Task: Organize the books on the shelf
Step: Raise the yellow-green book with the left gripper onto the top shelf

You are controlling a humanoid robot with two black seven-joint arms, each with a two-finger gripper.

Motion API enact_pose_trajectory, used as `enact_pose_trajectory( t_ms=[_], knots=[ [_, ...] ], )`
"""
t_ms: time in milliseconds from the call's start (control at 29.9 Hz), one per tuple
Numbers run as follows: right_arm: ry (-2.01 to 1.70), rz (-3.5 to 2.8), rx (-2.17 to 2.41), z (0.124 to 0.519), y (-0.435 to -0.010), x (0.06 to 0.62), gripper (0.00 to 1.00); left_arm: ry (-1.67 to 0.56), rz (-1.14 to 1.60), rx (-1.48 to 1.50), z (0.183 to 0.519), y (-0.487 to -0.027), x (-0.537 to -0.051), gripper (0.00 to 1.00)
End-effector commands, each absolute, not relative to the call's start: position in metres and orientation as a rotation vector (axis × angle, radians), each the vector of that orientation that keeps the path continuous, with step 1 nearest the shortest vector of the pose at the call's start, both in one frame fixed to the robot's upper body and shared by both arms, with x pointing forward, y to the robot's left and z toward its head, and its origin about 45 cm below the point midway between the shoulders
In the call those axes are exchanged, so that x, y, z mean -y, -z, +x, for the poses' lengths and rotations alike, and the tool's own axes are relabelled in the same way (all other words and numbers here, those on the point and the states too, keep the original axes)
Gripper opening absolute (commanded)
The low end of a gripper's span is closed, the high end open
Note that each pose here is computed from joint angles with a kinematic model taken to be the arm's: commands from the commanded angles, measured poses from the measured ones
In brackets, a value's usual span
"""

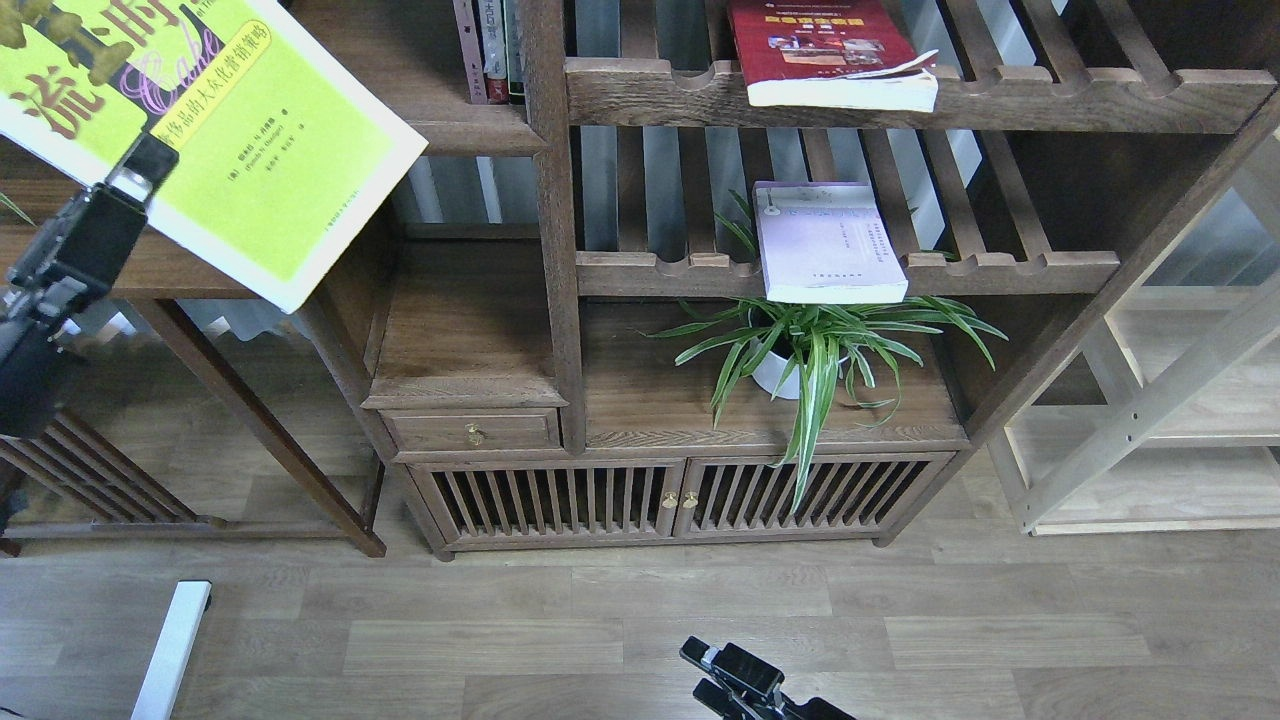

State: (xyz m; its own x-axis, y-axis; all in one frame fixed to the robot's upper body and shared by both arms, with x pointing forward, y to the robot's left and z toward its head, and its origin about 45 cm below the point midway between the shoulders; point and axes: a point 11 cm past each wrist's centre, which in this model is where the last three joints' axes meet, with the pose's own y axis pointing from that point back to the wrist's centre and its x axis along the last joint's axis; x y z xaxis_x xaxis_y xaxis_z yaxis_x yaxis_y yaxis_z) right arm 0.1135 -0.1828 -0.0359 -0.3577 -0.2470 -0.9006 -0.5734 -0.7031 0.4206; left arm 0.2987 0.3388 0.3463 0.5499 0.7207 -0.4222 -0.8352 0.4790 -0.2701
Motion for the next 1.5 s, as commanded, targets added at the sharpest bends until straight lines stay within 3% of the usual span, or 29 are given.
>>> enact_pose_trajectory(
  t_ms=[0, 535, 903, 1471],
  knots=[
    [-2.164, -1.636, -1.079, 0.114, 0.035, 0.182, 0.81, -0.958, -0.44, -0.213, 0.302, -0.362, -0.344, 0.03],
    [-2.159, -1.644, -1.065, 0.115, 0.033, 0.179, 0.81, -1.029, -0.445, -0.223, 0.315, -0.365, -0.367, 0.04],
    [-2.157, -1.644, -1.058, 0.115, 0.031, 0.178, 0.81, -1.053, -0.463, -0.235, 0.338, -0.385, -0.366, 0.04],
    [-2.158, -1.642, -1.049, 0.114, 0.03, 0.177, 0.81, -1.045, -0.451, -0.303, 0.364, -0.373, -0.361, 0.04]
  ],
)
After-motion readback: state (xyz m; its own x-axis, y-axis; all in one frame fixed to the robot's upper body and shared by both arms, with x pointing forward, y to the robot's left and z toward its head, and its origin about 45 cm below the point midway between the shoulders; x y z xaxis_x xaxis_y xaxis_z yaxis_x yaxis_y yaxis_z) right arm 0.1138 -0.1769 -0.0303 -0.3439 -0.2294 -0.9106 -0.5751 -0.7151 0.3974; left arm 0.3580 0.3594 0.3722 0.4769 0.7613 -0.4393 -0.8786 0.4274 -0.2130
